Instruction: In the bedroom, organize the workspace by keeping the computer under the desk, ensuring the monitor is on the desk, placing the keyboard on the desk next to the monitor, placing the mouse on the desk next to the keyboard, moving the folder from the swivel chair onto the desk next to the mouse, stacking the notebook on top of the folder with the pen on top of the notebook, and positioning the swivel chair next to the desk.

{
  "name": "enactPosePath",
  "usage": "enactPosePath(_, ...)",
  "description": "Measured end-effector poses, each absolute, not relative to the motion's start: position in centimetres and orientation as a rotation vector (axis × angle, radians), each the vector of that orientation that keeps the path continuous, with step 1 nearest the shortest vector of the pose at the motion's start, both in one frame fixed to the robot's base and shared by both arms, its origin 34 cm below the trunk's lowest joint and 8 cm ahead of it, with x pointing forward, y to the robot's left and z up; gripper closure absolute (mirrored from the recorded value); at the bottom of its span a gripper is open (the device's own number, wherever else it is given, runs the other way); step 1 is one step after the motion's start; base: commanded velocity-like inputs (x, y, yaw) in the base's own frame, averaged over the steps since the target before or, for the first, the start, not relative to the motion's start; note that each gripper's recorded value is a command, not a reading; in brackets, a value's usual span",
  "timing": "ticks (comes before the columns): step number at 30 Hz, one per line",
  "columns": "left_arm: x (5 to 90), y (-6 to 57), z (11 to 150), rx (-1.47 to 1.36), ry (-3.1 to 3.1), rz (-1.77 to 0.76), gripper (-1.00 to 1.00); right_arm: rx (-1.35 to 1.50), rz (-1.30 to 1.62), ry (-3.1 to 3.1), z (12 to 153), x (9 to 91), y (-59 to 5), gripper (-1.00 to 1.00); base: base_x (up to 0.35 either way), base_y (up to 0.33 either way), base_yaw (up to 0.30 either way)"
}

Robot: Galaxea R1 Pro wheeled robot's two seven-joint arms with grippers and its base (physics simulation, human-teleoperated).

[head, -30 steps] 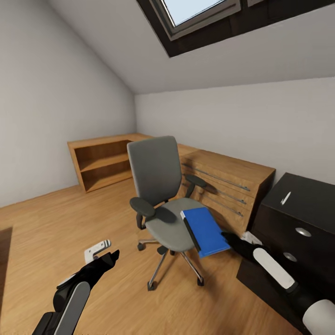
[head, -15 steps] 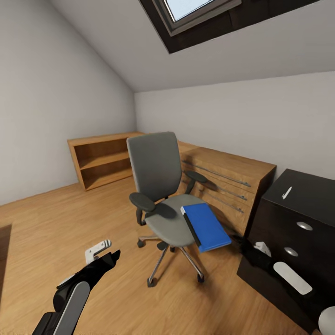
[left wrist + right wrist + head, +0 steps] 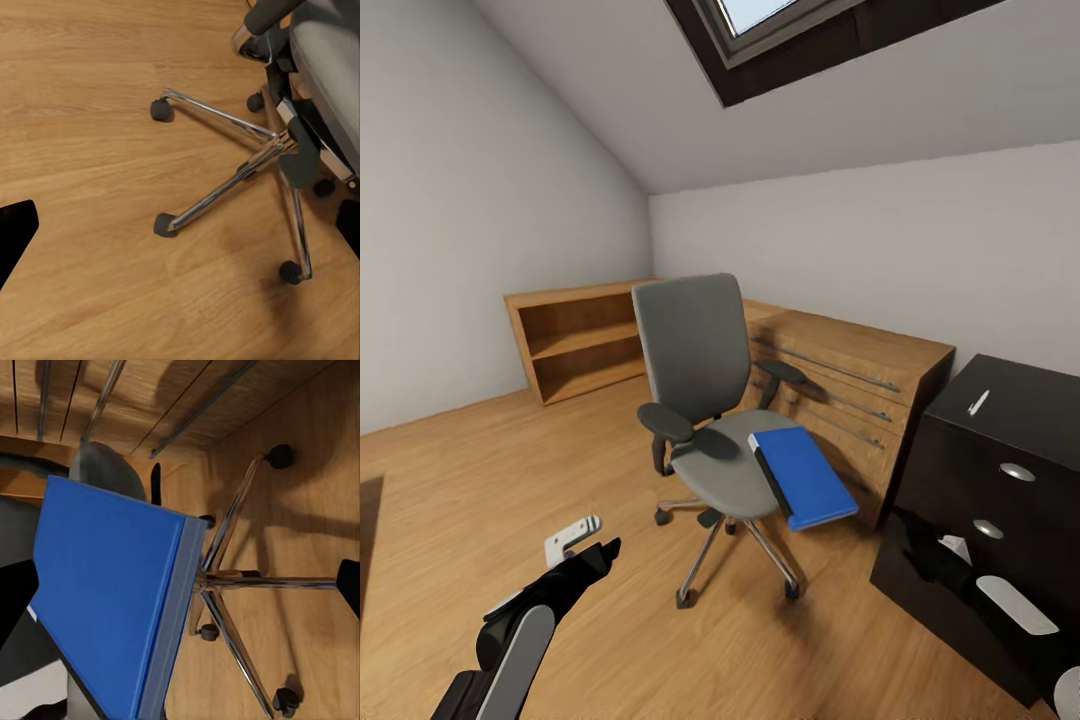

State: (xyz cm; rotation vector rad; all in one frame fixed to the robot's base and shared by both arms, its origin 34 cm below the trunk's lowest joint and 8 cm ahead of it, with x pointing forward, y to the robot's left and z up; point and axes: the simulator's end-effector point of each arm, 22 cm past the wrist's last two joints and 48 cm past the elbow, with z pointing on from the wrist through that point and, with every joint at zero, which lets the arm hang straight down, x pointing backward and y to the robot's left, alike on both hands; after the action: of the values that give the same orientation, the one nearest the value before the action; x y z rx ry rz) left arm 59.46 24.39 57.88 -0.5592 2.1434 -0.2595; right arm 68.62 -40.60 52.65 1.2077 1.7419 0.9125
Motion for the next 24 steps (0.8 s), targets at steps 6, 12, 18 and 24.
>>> enactPosePath(6, 59.1, 24.4, 56.6, -0.559, 2.143, -0.259, -1.00, 1.214, 0.917, 1.754, 51.1, 68.2, -40.4, -1.00, 0.000, 0.000, 0.000)
enactPosePath(12, 58.8, 24.4, 55.2, -0.557, 2.143, -0.259, -1.00, 1.226, 0.980, 1.746, 49.7, 68.3, -37.8, -1.00, 0.000, 0.000, 0.000)
enactPosePath(18, 58.5, 24.3, 53.9, -0.556, 2.143, -0.259, -1.00, 1.181, 1.035, 1.698, 49.7, 68.4, -37.5, -1.00, 0.000, 0.000, 0.000)
enactPosePath(24, 58.1, 24.1, 52.5, -0.550, 2.145, -0.261, -1.00, 1.116, 1.143, 1.651, 50.1, 68.2, -36.6, -1.00, 0.000, 0.000, 0.000)
